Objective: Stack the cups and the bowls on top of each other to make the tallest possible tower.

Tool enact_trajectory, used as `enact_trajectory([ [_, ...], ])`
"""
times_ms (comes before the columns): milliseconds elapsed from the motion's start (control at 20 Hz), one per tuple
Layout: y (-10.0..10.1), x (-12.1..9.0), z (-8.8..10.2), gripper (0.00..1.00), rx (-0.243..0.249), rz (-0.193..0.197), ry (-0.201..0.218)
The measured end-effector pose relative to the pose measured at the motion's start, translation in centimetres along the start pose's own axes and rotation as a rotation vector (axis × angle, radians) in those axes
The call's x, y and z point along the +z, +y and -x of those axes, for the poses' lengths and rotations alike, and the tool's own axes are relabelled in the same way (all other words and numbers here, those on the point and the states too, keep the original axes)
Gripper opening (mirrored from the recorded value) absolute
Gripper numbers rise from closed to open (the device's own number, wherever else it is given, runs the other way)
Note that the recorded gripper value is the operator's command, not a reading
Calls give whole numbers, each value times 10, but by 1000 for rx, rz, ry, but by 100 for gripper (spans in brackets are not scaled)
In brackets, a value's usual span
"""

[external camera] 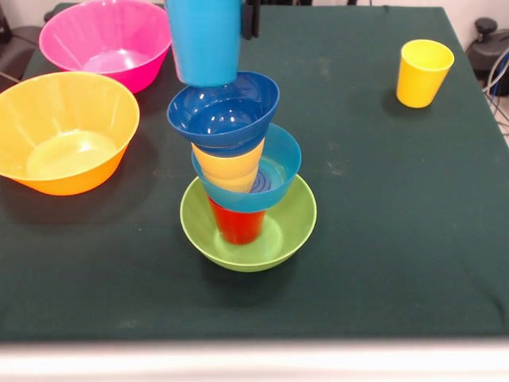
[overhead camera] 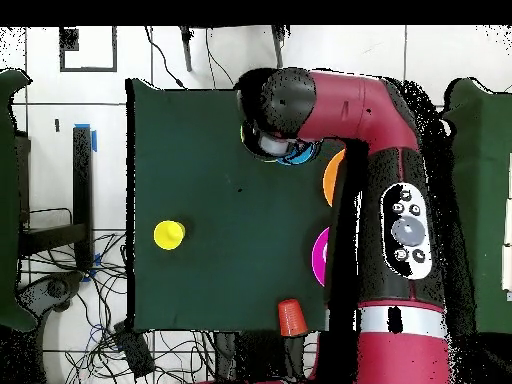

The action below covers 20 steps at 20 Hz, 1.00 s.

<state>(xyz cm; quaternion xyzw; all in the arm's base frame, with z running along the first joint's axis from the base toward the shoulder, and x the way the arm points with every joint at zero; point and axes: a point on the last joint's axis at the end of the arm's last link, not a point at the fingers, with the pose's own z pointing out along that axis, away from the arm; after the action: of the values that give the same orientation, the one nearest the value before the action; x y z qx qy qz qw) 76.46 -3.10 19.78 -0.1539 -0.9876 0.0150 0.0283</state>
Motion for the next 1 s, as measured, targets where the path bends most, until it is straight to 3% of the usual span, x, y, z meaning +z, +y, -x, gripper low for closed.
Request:
enact_trajectory([
  [500, 11, -3, -12, 0, -21, 3, 88],
  [1000, 8, -14, -11, 0, -20, -4, 73],
])
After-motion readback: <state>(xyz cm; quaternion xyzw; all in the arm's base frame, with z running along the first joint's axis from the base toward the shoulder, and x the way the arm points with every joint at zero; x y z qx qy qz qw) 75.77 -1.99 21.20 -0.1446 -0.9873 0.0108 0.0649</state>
